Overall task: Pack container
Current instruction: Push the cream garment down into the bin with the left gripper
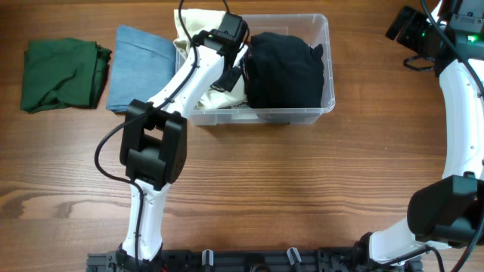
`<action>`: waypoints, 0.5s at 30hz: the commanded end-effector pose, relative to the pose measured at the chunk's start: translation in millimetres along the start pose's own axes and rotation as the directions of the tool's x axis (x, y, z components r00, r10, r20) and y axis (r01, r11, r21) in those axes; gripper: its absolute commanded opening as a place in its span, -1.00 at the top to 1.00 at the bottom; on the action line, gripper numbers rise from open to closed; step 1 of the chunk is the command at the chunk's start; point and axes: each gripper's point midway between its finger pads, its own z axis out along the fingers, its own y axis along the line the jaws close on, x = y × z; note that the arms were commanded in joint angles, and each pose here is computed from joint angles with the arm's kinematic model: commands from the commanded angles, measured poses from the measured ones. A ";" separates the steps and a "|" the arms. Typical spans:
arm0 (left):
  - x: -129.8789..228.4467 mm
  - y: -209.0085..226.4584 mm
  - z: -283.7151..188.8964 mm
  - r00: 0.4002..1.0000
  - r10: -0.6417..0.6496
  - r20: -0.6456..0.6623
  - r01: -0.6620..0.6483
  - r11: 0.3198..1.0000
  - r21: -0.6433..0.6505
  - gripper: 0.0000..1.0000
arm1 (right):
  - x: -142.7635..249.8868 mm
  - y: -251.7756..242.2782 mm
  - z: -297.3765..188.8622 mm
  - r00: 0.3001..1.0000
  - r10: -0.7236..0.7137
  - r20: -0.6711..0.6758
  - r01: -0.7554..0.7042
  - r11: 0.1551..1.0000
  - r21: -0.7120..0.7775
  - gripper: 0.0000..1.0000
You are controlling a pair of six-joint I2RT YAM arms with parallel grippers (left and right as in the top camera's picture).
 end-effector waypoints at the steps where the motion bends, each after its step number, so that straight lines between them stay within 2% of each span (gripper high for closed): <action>1: 8.3 -25.7 16.4 0.997 0.063 -0.052 -0.063 0.998 0.012 0.92 | 6.4 0.8 7.5 1.000 0.012 -0.021 -0.012 1.000 -0.001 -1.00; 5: -0.1 -18.2 -1.5 0.998 0.065 -0.016 -0.066 0.997 -0.044 0.92 | 6.4 0.8 7.5 1.000 0.012 -0.021 -0.012 1.000 -0.001 -0.99; 9: -18.6 2.2 -35.5 0.996 0.032 0.083 -0.023 0.994 -0.107 0.89 | 6.5 0.8 7.5 1.000 0.012 -0.022 -0.012 1.000 -0.001 -0.99; 15: -40.4 25.5 -68.0 0.978 -0.009 0.207 0.043 0.986 -0.158 0.49 | 6.4 0.8 7.5 1.000 0.011 -0.021 -0.011 1.000 -0.001 -0.99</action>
